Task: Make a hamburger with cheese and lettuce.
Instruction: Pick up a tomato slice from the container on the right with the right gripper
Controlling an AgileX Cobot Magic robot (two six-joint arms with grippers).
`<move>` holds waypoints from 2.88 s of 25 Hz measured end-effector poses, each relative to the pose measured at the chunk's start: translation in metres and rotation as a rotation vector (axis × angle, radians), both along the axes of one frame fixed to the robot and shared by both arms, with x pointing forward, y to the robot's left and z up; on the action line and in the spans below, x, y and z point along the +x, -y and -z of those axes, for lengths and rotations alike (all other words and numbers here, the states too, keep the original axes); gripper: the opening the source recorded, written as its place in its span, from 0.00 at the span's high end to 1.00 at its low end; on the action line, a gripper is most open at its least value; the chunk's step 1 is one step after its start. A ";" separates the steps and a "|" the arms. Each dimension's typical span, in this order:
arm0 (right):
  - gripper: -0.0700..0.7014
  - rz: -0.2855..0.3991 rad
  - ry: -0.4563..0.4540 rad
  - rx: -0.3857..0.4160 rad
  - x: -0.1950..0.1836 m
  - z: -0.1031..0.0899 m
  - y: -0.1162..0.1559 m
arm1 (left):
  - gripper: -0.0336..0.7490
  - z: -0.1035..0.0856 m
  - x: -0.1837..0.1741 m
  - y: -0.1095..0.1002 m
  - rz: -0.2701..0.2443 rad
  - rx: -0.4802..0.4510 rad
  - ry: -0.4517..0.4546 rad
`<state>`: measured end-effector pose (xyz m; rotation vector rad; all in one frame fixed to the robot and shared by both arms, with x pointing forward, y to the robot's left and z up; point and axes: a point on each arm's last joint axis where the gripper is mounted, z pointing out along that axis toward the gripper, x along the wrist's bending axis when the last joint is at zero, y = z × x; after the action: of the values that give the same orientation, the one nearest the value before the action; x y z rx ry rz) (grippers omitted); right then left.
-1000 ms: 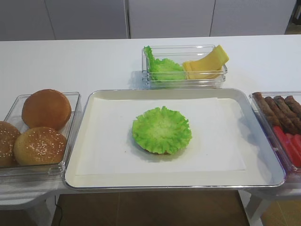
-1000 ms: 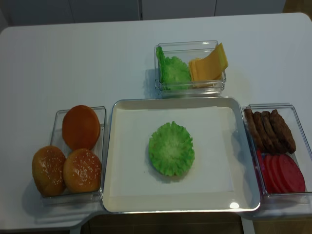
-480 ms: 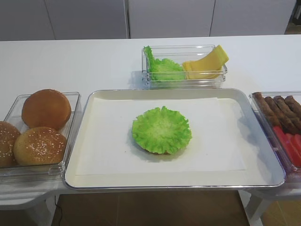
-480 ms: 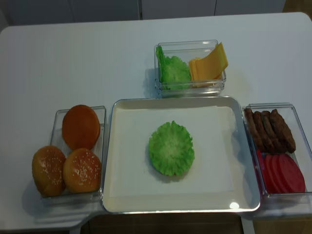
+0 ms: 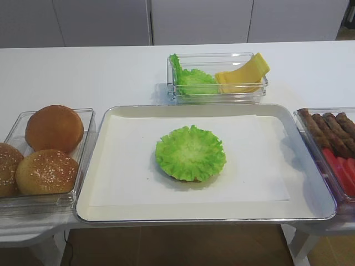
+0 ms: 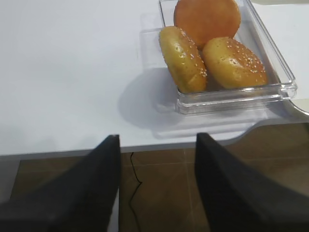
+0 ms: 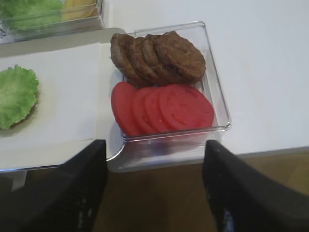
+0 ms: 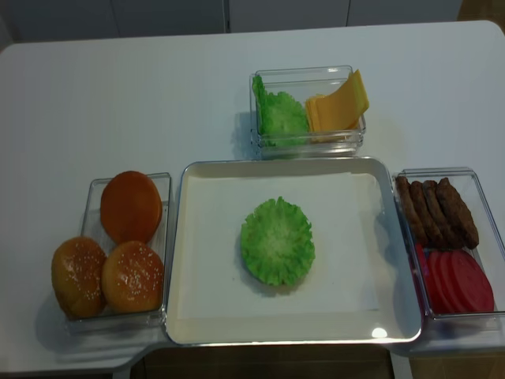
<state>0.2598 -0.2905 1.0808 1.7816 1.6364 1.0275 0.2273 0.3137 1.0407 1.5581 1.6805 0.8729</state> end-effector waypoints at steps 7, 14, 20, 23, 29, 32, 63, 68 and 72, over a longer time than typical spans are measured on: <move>0.31 0.007 -0.119 0.052 0.050 -0.029 -0.006 | 0.48 0.000 0.000 0.000 0.000 0.000 0.000; 0.31 -0.037 -0.246 0.076 0.108 -0.046 -0.014 | 0.48 0.000 0.000 0.000 0.000 0.000 0.000; 0.32 -0.101 -0.381 0.053 0.146 -0.040 -0.026 | 0.48 0.000 0.000 0.000 0.000 0.000 0.000; 0.32 -0.122 -0.452 0.013 0.156 -0.030 -0.035 | 0.48 0.000 0.000 0.000 0.000 0.000 0.000; 0.32 -0.144 -0.564 -0.100 0.167 -0.010 -0.055 | 0.48 0.000 0.000 0.000 0.000 0.000 0.000; 0.32 -0.164 -0.606 -0.143 0.172 0.000 -0.066 | 0.48 0.000 0.000 0.000 0.000 0.000 0.000; 0.38 -0.152 -0.752 -0.364 0.209 0.054 -0.085 | 0.48 0.000 0.000 0.000 0.000 0.000 0.000; 0.42 -0.154 -0.760 -0.370 0.211 0.057 -0.086 | 0.48 0.000 0.000 0.000 0.000 0.000 0.000; 0.43 -0.154 -0.765 -0.372 0.212 0.059 -0.086 | 0.48 0.000 0.000 0.000 0.000 0.000 0.000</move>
<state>0.4718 -0.2042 1.0221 1.9087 2.2451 0.0310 0.2273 0.3137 1.0407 1.5581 1.6805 0.8729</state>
